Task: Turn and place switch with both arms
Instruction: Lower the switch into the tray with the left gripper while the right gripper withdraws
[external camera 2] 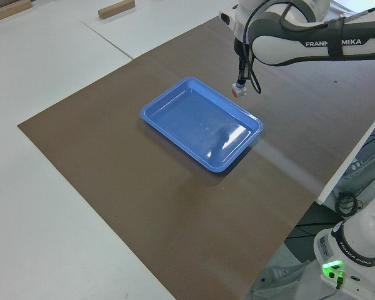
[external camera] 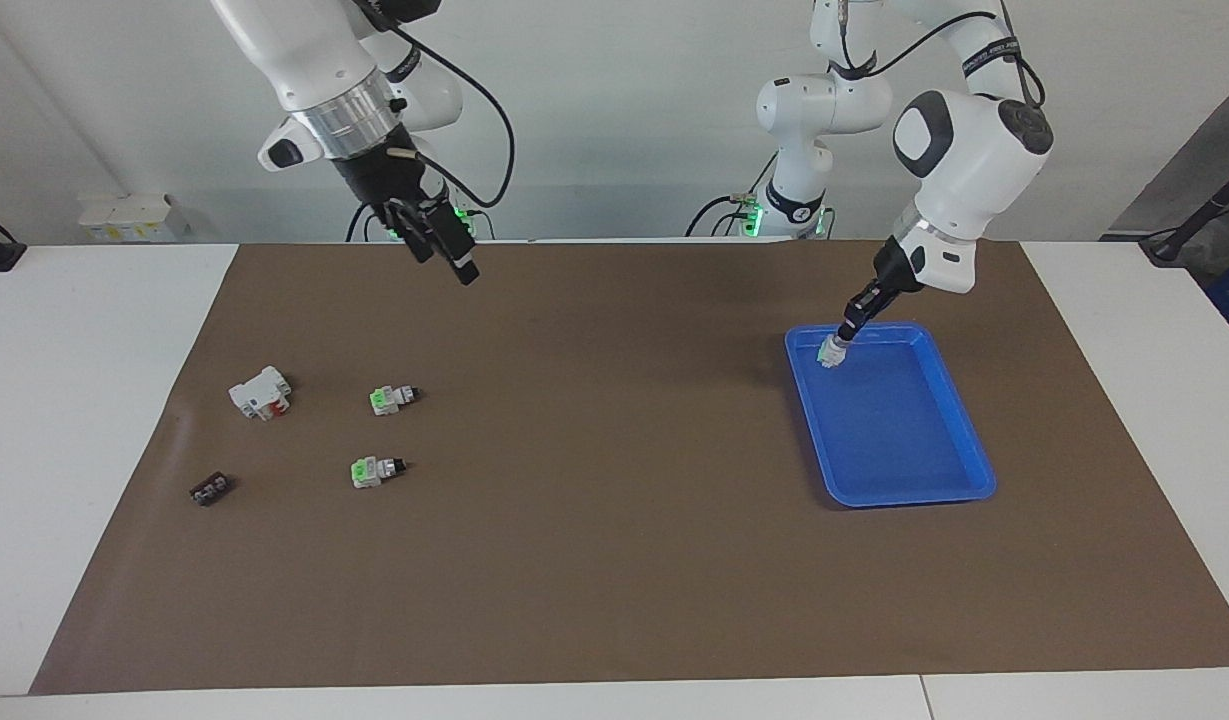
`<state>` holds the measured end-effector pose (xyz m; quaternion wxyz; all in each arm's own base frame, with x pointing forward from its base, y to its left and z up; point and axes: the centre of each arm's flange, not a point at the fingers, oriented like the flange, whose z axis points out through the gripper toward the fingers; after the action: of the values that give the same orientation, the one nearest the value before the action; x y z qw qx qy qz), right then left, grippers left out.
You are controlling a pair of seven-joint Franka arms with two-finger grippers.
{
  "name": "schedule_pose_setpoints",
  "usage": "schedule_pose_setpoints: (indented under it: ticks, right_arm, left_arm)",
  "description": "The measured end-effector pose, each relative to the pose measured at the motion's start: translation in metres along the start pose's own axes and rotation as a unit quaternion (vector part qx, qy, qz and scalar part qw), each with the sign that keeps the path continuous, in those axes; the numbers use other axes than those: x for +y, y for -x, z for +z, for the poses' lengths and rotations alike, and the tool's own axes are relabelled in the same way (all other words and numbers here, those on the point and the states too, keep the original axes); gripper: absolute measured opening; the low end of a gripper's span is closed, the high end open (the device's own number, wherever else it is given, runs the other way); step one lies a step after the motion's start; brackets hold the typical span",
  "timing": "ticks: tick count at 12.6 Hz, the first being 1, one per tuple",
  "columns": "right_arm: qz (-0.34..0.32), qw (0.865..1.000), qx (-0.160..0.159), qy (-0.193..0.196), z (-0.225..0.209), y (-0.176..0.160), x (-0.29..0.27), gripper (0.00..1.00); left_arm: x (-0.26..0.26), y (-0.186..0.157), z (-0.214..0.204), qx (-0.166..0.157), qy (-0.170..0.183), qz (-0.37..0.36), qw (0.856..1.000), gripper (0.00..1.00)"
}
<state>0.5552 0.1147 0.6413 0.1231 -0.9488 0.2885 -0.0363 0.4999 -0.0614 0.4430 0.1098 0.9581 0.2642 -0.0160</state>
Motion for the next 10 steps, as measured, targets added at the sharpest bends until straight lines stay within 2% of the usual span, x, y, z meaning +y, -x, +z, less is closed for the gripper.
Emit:
schedule_pose_setpoints:
  ticks: [2,6,7,10]
  right_arm:
    - [-0.084,0.996,0.006,0.032,-0.003,-0.022,0.028,1.0]
    - [-0.174,0.981,0.01,0.089,-0.009,-0.052,0.072,1.0]
    - [-0.184,0.978,0.011,0.096,-0.009,-0.052,0.074,1.0]
    - [-0.2,0.972,0.001,0.121,-0.006,-0.045,0.07,1.0]
  left_arm:
    - [-0.012,-0.008,0.023,0.002,-0.006,0.025,1.0,0.1]
    - [-0.025,-0.012,0.054,-0.001,-0.028,0.059,0.998,0.1]
    - [-0.025,-0.012,0.054,-0.001,-0.029,0.071,0.997,0.18]
    - [-0.016,-0.013,0.045,0.003,-0.026,0.101,0.995,0.53]
